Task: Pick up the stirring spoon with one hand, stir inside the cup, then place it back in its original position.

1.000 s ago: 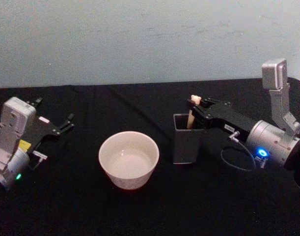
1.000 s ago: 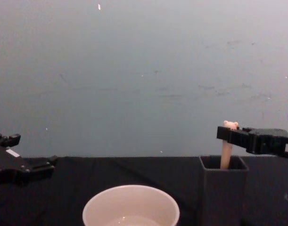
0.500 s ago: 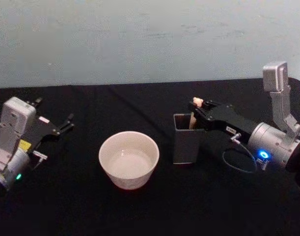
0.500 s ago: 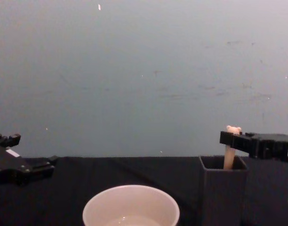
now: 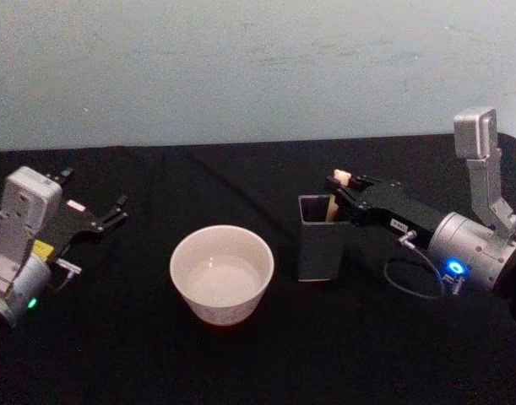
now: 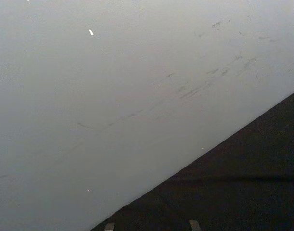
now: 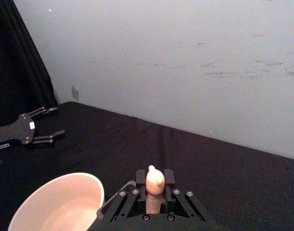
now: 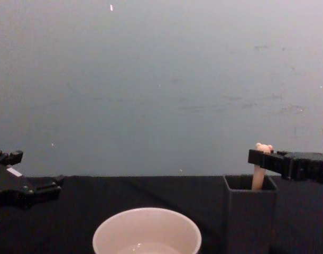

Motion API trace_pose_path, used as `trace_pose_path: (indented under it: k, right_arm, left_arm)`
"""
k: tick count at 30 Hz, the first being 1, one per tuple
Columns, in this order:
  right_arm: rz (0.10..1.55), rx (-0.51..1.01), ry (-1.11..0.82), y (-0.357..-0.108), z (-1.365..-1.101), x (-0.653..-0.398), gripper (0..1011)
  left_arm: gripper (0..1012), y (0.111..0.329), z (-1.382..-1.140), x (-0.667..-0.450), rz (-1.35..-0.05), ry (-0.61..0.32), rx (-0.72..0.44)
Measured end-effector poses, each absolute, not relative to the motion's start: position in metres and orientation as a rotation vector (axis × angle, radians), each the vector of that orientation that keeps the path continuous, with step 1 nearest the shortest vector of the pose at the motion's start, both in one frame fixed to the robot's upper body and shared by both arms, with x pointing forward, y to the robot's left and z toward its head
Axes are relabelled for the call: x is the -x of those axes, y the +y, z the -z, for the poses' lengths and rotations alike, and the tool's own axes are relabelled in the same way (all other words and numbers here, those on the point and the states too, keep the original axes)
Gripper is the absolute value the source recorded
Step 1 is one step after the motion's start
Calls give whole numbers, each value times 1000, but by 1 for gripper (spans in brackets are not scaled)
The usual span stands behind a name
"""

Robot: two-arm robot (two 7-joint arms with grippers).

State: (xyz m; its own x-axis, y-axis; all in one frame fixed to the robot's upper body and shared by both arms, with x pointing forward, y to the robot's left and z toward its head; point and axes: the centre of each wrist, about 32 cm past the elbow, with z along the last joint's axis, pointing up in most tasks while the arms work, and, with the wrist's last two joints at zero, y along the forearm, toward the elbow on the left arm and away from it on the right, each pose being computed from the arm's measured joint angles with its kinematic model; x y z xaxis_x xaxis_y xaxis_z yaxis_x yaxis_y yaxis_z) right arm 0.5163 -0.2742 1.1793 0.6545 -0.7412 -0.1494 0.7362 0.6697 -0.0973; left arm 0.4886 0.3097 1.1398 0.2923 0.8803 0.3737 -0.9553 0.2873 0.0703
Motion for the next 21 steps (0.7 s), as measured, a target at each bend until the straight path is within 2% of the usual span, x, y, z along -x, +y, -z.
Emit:
trace_pose_path:
  k: [21]
  right_arm:
    - [837, 27, 180, -274, -1180, -516, 216]
  left_arm:
    - [1001, 310, -1140, -489, -1248, -285, -304]
